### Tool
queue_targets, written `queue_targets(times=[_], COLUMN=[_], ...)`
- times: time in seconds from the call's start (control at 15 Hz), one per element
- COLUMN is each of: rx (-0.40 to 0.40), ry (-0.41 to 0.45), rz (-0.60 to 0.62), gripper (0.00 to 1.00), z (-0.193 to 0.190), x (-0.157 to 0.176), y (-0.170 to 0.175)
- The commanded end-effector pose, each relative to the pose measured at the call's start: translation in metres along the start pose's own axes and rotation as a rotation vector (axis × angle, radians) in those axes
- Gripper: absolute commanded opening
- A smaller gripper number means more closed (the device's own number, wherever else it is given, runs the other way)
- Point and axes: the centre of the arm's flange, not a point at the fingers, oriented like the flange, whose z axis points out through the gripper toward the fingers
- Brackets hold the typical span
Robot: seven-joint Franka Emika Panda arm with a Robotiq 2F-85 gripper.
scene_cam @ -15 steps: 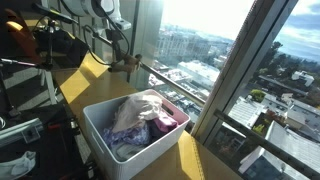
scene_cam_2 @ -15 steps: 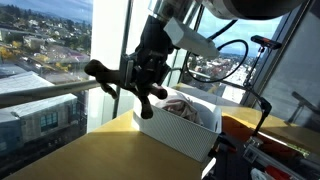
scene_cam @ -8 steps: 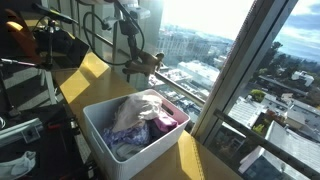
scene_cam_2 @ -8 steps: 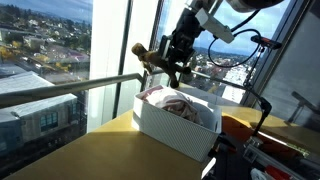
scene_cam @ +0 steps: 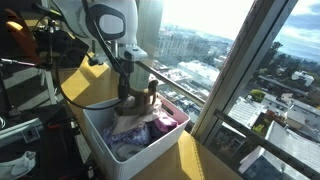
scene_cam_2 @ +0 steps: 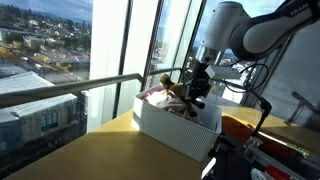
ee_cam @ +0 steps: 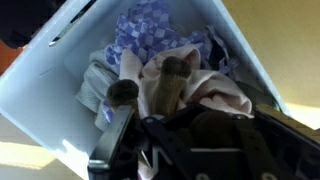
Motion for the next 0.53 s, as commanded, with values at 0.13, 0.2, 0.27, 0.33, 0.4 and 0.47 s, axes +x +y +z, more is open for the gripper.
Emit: queue_targets(times=[0.13,0.2,0.27,0.33,0.4,0.47], rx=[-0.095,-0.113,-0.131,-0.144,-0.157,-0.168], ry=[-0.137,-0.164,-0.189,-0.210,-0.229,-0.243], rz=[0.002,-0.001,-0.004,-0.008,-0.011,-0.011], gripper=[0.00,0.00,0.00,0.00,0.00,0.00], z=[0.122,0.141,0.159,0.174,0.186,0.196], x=[-0.024,-0.029,-0.035,-0.040,-0.044,-0.046], y=[0.001,-0.001,-0.002,-0.003,-0.002,-0.002])
